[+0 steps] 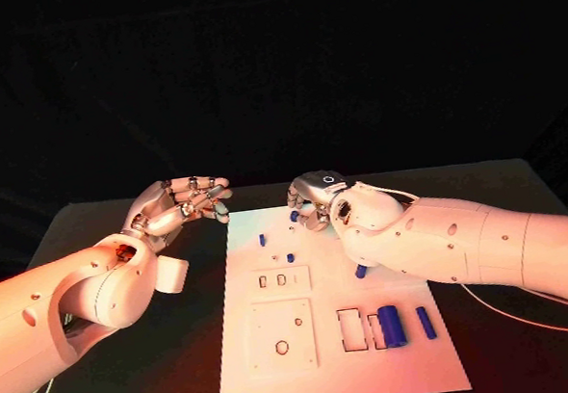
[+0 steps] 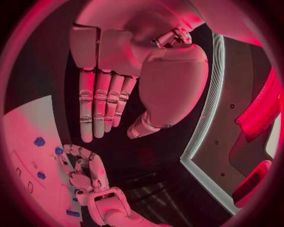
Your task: Assemble the parts on the task board
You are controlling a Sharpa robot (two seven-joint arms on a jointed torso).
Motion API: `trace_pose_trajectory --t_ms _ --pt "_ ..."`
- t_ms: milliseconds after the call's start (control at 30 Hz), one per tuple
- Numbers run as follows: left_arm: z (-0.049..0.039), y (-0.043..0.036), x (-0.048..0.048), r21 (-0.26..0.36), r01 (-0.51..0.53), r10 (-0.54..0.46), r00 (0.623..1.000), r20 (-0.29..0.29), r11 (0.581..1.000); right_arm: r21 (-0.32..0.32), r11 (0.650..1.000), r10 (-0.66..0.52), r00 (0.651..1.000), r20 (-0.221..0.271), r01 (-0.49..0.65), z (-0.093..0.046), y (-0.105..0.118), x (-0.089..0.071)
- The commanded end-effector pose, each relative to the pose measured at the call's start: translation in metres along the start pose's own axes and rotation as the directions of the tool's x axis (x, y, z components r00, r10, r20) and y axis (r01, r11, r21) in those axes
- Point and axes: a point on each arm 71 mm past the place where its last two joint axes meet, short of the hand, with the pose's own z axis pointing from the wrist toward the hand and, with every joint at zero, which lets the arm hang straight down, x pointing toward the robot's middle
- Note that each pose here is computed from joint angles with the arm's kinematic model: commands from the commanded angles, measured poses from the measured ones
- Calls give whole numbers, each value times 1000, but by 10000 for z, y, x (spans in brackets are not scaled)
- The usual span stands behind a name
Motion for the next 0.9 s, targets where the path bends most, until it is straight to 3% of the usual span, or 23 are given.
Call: trace_pose_trajectory --t_ms 33,167,367,533,733,900 --pt "7 -21 5 12 3 -3 1000 -9 1000 -13 1000 0 1000 -3 0 -41 -4 -3" --pt "3 -18 -29 12 1 -1 1000 -6 1000 -11 1000 12 1000 -3 -12 -155 -85 -34" --pt "7 -23 -168 20 -10 9 1000 12 1000 7 996 89 996 26 -89 -371 -266 -154" --pt "20 -35 -316 34 -5 5 1000 16 999 80 969 231 972 48 -234 -570 -578 -313" --pt "9 -41 -452 42 -8 5 998 66 999 139 957 257 966 9 -255 -747 -932 -415" --pt "-2 -45 -510 47 -11 6 995 100 999 177 956 244 969 -31 -235 -814 -1151 -433"
